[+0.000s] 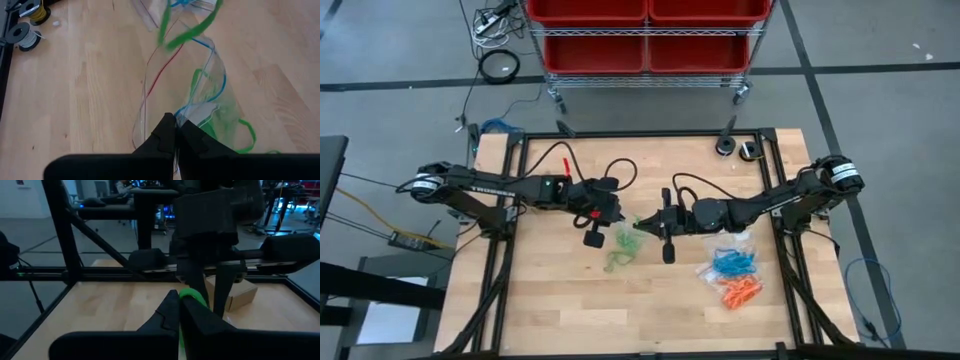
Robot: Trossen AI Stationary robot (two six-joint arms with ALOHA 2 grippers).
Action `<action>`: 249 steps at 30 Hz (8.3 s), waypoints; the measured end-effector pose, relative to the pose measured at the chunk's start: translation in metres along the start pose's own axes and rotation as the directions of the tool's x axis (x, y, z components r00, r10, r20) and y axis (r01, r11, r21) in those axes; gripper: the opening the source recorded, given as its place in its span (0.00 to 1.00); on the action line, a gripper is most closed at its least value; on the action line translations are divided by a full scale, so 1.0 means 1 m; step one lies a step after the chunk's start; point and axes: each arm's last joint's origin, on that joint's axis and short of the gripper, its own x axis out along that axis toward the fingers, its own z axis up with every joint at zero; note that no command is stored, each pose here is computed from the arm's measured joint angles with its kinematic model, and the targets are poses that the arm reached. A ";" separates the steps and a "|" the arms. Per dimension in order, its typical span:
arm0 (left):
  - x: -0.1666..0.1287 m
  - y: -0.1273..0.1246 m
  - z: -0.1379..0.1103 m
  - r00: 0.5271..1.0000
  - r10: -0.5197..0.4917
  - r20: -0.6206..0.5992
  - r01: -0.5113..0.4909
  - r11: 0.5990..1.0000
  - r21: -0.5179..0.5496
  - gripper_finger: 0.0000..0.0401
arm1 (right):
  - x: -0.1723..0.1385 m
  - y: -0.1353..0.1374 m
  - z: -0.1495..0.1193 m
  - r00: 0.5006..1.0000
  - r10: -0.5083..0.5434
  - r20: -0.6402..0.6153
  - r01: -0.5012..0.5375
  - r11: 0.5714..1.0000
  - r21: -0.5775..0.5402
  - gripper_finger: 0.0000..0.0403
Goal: Sort rubber bands
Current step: Put the green rubber band into the transparent zip bag
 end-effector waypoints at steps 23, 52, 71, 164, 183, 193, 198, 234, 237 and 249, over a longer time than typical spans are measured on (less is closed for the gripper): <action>0.000 0.000 0.000 1.000 0.000 0.000 0.000 1.000 0.000 0.02 | 0.000 0.000 -0.004 0.999 0.007 -0.045 -0.001 0.991 0.137 0.00; 0.000 0.000 0.000 1.000 0.000 0.000 0.000 1.000 0.000 0.02 | 0.001 -0.027 -0.026 0.960 0.034 -0.277 0.087 0.907 0.412 0.00; 0.000 0.000 0.000 1.000 -0.001 -0.001 0.001 1.000 -0.003 0.02 | -0.003 -0.036 -0.039 0.908 0.079 -0.411 0.091 0.922 0.377 0.12; -0.018 0.001 -0.100 0.951 -0.304 0.053 0.308 0.942 -0.132 0.02 | 0.059 0.019 -0.088 0.904 0.196 -0.381 -0.211 0.977 0.003 0.00; -0.008 -0.010 -0.102 0.962 -0.250 0.112 0.262 0.959 -0.107 0.02 | 0.040 -0.010 -0.022 0.971 -0.009 -0.240 -0.005 0.998 -0.057 0.00; -0.008 -0.009 -0.098 0.965 -0.218 0.146 0.233 0.968 -0.091 0.02 | 0.040 -0.023 -0.028 0.950 0.061 -0.307 -0.057 0.998 0.022 0.00; -0.008 -0.007 -0.093 0.961 -0.200 0.189 0.217 0.973 -0.076 0.02 | 0.039 -0.021 -0.030 0.941 0.085 -0.329 -0.071 0.996 0.057 0.00; -0.013 0.002 -0.074 0.922 -0.095 0.375 0.129 0.989 -0.066 0.02 | 0.036 -0.011 -0.030 0.940 0.023 -0.342 -0.009 0.999 0.042 0.27; -0.012 0.003 -0.076 0.938 -0.050 0.344 0.086 0.992 -0.088 0.02 | 0.030 -0.010 -0.026 0.933 -0.019 -0.360 0.025 1.000 0.014 0.30; -0.009 0.000 -0.085 0.971 -0.043 0.235 0.068 0.993 -0.099 0.02 | 0.011 0.032 -0.031 0.875 0.077 -0.478 -0.089 0.996 -0.003 0.30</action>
